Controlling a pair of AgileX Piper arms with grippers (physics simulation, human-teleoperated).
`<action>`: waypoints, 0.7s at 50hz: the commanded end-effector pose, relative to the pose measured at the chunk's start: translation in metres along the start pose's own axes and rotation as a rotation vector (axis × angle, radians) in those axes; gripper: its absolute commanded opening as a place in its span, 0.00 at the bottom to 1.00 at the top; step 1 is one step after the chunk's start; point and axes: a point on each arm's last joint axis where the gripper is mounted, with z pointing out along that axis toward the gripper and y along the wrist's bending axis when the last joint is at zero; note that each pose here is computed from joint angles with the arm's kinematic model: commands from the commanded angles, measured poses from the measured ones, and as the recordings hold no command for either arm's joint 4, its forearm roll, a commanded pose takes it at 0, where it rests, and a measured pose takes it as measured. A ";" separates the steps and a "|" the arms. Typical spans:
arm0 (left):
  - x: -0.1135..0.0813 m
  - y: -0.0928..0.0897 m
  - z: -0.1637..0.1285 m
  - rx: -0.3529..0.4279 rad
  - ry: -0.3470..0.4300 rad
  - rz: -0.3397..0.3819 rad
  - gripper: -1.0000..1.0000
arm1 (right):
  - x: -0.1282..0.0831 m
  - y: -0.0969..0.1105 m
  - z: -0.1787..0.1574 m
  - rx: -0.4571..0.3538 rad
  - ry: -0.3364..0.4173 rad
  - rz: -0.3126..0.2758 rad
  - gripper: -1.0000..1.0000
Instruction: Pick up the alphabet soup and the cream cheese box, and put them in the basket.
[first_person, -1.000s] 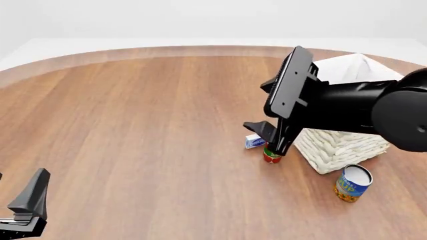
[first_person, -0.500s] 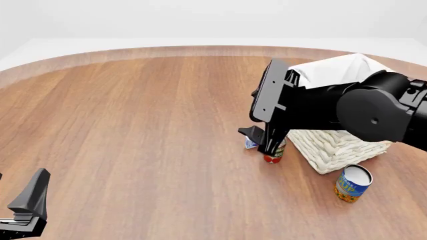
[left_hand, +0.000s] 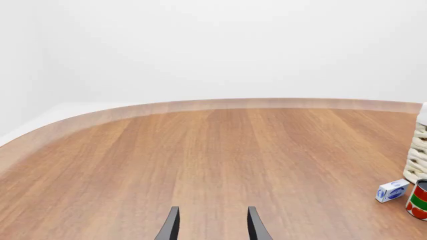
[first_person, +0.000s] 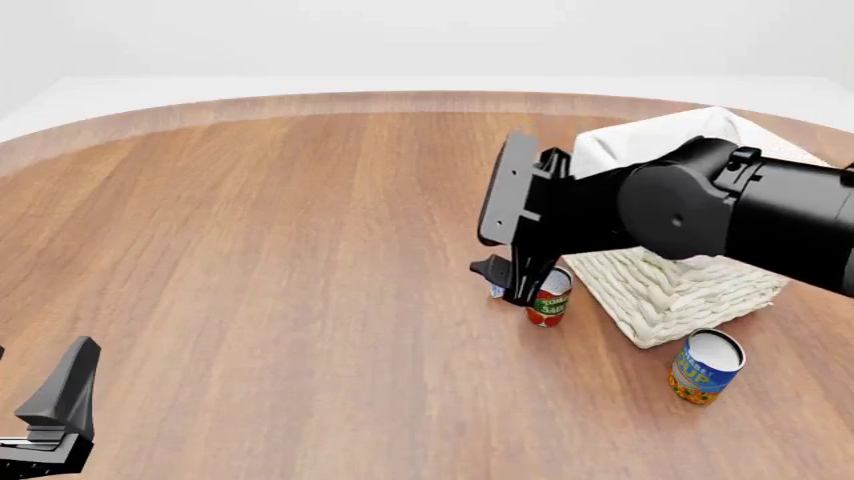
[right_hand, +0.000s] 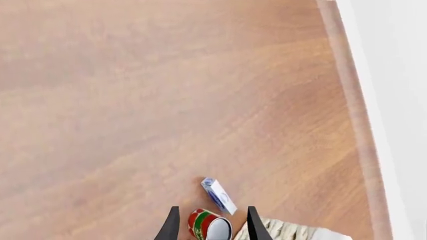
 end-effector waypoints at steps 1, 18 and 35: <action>0.000 0.000 0.000 0.000 0.000 0.000 1.00 | 0.002 -0.004 0.010 -0.027 0.039 -0.034 1.00; 0.000 0.000 0.000 0.000 0.000 0.000 1.00 | 0.003 0.003 0.010 -0.083 0.074 -0.090 1.00; 0.000 0.000 0.000 0.000 0.000 0.000 1.00 | 0.001 0.005 0.009 -0.094 0.076 -0.104 1.00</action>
